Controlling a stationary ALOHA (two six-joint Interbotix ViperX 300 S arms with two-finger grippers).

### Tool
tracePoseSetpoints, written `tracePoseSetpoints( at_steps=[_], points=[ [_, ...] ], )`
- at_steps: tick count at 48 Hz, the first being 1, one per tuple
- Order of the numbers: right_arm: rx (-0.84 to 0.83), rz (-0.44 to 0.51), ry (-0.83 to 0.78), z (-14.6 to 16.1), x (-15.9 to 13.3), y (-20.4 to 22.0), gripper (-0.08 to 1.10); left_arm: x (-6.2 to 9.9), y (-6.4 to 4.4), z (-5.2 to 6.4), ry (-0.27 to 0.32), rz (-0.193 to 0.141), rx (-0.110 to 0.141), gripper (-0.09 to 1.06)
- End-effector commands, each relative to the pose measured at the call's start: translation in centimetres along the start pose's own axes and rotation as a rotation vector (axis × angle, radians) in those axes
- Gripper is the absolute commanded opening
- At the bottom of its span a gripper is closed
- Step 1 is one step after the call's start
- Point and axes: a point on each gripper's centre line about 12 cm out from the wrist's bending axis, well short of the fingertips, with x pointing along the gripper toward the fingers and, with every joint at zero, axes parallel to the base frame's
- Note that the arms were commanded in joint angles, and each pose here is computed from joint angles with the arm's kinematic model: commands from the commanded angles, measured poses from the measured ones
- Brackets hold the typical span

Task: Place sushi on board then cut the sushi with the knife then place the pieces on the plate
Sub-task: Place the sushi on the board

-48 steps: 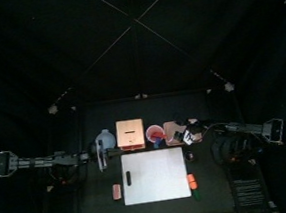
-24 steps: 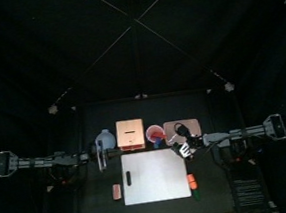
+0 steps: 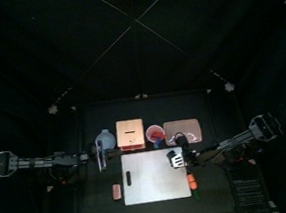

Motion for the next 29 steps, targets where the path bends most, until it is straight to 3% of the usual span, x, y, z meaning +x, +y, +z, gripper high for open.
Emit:
tracePoseSetpoints(
  at_steps=[1,15,29],
  points=[
    [0.054,0.021,-0.034,-0.4,-0.3,2.0,0.6,0.2,0.0,0.6,-0.02,-0.001,0.002,-0.02],
    [0.174,-0.045,-0.054,-2.1,1.8,4.8,0.6,0.2,0.1,1.0,-0.033,0.007,0.0,-0.02],
    [0.271,-0.191,-0.026,-3.8,4.6,5.2,0.6,0.2,0.1,1.2,-0.039,0.005,0.005,-0.02]
  ],
)
